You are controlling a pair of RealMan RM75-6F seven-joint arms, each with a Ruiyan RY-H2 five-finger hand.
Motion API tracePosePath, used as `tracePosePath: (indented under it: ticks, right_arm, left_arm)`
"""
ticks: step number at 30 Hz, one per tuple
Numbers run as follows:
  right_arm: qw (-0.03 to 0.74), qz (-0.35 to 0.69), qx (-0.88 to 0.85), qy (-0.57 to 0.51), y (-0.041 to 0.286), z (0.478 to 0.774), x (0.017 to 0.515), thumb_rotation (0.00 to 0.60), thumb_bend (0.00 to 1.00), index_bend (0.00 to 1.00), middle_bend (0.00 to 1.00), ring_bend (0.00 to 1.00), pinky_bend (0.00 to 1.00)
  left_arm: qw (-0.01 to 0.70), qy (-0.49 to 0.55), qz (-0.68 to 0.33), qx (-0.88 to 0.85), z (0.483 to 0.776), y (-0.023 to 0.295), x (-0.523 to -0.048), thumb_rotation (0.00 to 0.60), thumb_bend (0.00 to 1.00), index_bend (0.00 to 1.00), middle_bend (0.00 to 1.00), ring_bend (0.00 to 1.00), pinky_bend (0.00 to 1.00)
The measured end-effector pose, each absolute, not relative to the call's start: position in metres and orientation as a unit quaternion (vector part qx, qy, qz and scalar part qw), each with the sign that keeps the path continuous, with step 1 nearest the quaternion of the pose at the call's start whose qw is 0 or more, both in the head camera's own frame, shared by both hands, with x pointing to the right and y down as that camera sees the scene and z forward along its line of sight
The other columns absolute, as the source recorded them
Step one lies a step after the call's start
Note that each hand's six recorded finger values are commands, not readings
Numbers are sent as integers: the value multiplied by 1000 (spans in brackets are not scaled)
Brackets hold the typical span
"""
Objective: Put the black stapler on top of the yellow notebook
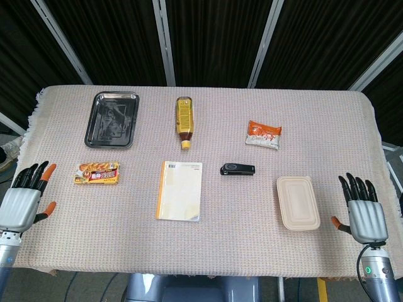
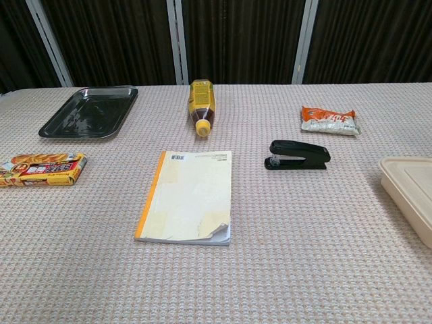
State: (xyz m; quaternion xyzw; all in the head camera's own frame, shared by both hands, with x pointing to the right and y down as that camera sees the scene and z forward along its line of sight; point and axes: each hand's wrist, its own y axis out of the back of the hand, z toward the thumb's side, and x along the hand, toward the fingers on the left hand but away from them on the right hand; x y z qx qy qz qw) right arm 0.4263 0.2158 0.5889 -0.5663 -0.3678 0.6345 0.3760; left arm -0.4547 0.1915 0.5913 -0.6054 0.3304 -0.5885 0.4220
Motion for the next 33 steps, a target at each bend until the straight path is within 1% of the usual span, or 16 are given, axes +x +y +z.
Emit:
tracePosePath:
  ticks: [11,18,21,23,24,29,33]
  right_arm:
    - [373,629,-579,-361,216,594,421,600,146,0,0,0,0]
    - [381,592,-619,-348,214,608,389,600,171,54,5,0,12]
    - [378,583,-633,-342,209,616,375,600,170,70,34,0,56]
    - [379,578,-640,-336,206,622,365,600,170,85,67,9,109]
    - [381,578,-642,-331,204,625,360,600,170,91,73,13,121]
    - [388,571,-653,-311,195,643,327,600,185,137,119,71,194]
    - [396,557,-667,-296,181,657,293,600,206,163,140,99,239]
  left_arm:
    - [421,325,-592,-605,595,190,-453,600,300,0,0,0,107]
    - [418,333,-595,-601,596,186,-455,600,303,0,0,0,108]
    - [415,330,-598,-601,600,184,-455,600,304,0,0,0,108]
    - [415,326,-601,-600,603,182,-456,600,304,0,0,0,109]
    - [414,324,-602,-600,605,182,-455,600,304,0,0,0,109]
    - [411,314,-607,-603,613,180,-453,600,304,0,0,0,109]
    - [408,313,-611,-602,615,179,-454,600,306,0,0,0,109]
